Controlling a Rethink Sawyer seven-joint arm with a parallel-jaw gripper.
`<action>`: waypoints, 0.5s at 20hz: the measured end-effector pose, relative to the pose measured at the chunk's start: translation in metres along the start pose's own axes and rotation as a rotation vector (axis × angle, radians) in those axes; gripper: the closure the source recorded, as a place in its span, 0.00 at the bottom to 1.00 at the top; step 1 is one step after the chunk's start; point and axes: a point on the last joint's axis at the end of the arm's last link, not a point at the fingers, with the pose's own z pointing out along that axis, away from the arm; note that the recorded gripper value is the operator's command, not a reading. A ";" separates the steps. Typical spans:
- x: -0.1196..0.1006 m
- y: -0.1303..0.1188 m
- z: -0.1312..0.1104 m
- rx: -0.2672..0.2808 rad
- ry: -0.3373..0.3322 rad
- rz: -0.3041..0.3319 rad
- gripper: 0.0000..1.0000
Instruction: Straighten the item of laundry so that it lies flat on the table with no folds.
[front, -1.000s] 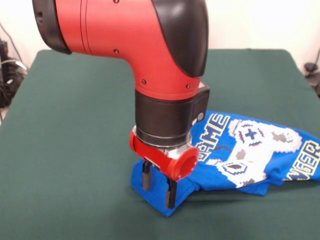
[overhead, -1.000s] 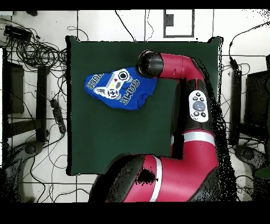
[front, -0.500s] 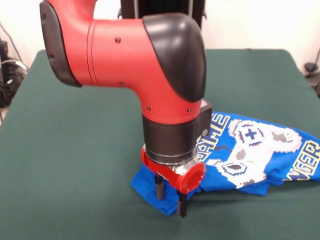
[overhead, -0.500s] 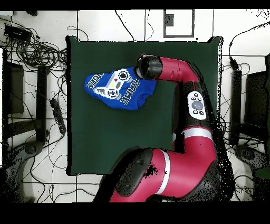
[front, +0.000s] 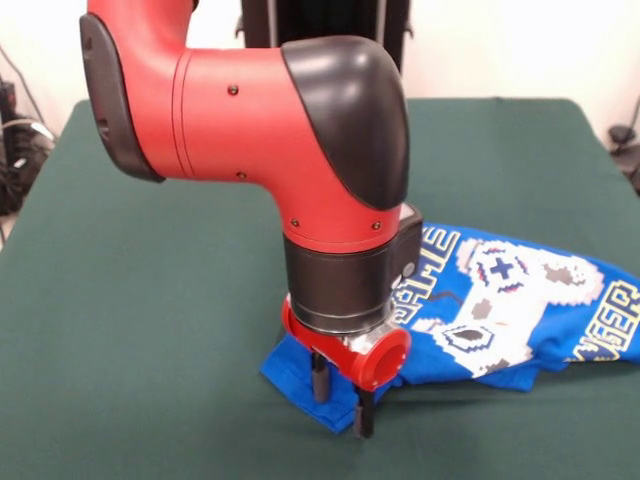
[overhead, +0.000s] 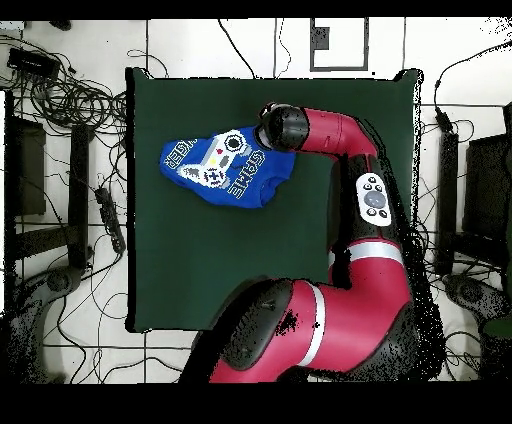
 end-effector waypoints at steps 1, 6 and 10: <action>-0.001 0.000 0.000 -0.003 0.002 0.003 0.00; -0.002 -0.003 0.002 -0.002 0.002 0.004 1.00; -0.001 -0.002 0.002 -0.001 -0.003 -0.011 1.00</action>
